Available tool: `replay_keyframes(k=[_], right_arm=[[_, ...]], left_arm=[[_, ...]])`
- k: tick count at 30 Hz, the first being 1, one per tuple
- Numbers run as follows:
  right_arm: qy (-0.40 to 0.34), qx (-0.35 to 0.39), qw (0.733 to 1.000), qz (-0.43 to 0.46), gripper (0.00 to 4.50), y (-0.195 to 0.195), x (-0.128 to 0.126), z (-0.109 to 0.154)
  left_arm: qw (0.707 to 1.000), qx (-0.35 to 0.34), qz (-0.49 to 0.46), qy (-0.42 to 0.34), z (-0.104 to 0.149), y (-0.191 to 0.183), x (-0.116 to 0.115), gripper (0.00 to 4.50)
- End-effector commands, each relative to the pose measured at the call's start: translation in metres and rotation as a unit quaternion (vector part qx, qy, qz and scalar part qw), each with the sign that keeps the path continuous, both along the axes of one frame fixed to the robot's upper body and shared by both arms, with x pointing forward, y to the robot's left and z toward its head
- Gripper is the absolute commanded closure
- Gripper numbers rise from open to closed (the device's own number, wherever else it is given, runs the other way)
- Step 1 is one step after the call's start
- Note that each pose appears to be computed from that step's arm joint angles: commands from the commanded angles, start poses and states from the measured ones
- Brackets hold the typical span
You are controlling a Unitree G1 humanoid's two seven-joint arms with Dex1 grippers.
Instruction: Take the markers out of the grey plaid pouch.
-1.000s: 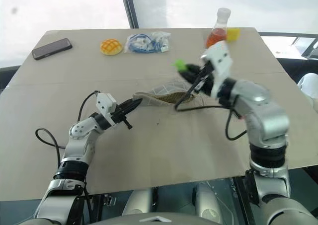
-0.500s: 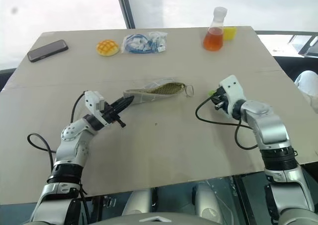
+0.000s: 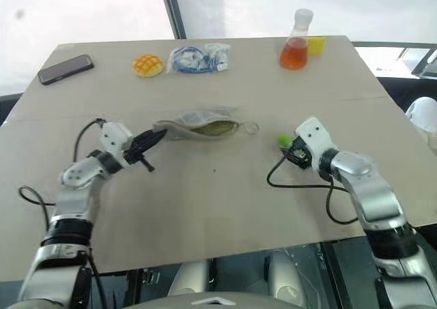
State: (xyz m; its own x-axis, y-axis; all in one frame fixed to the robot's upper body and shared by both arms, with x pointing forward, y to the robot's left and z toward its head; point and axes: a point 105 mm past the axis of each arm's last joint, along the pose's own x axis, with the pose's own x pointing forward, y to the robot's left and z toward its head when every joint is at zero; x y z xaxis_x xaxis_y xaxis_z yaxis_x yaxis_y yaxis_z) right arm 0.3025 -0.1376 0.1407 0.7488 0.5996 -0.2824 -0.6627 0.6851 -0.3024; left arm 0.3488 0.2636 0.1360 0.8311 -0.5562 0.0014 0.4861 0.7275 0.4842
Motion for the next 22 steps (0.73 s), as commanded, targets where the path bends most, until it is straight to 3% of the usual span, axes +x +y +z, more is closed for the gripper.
replay_keyframes(k=[1,5,6,8,10,15,22], right_arm=[[-0.034,-0.006,0.999,0.042,1.37,0.017,-0.024,0.007],[-0.004,0.018,0.999,0.047,1.32,0.024,-0.038,-0.014],[-0.001,0.024,0.999,0.038,0.94,0.020,-0.040,-0.016],[0.007,0.013,1.000,0.024,0.54,0.007,-0.048,-0.022],[0.014,-0.007,1.000,0.005,0.03,-0.011,-0.058,-0.027],[0.023,-0.034,0.998,-0.055,0.03,-0.054,-0.087,-0.030],[0.014,-0.040,0.996,-0.079,0.03,-0.075,-0.106,-0.024]], left_arm=[[0.999,0.040,0.020,-0.032,0.013,0.022,0.005,4.50],[0.998,-0.017,-0.056,0.015,0.007,0.004,0.001,3.29],[0.997,-0.038,-0.069,0.023,0.008,0.002,-0.005,2.64],[0.992,-0.057,-0.097,0.050,0.006,-0.005,-0.025,1.91],[0.985,-0.080,-0.119,0.092,0.004,-0.015,-0.051,1.90],[0.972,-0.110,-0.108,0.175,0.002,-0.026,-0.102,1.90],[0.972,-0.116,-0.076,0.191,0.003,-0.026,-0.116,1.90]])
